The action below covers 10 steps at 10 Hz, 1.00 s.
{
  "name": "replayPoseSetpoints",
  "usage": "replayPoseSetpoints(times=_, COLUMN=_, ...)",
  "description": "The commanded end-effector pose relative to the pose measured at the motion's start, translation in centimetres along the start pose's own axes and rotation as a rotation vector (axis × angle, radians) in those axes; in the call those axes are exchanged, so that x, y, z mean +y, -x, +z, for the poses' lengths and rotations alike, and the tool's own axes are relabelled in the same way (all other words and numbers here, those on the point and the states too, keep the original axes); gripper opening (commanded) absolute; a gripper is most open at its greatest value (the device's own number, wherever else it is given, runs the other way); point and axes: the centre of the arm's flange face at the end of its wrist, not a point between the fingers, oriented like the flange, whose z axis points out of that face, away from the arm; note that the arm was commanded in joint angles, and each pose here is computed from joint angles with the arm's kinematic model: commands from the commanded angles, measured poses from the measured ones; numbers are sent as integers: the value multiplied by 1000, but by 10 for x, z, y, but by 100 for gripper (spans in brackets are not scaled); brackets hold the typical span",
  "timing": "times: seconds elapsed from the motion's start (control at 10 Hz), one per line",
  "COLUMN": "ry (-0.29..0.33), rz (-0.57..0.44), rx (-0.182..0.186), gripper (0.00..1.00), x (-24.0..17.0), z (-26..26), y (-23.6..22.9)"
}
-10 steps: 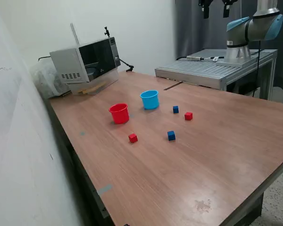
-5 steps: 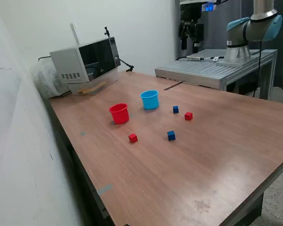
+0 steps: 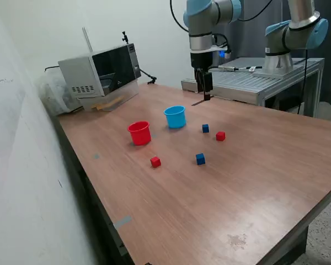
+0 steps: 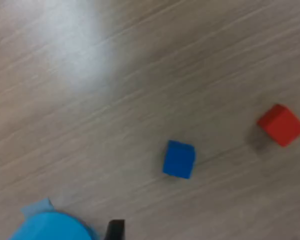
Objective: Place red objects in the red bin, and blue objects in the blue bin.
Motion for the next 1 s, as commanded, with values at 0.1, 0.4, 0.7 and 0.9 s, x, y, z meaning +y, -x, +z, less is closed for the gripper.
replayPoseSetpoints(times=0.1, ry=-6, rz=57, rx=-2, gripper=100, x=-5, z=50, y=12)
replayPoseSetpoints(times=0.4, ry=-27, rz=60, rx=-9, gripper=100, x=-4, z=80, y=12)
replayPoseSetpoints(times=0.7, ry=-27, rz=60, rx=-9, gripper=100, x=-1, z=89, y=10)
replayPoseSetpoints(times=0.9, ry=-34, rz=61, rx=-12, gripper=100, x=0, z=98, y=8)
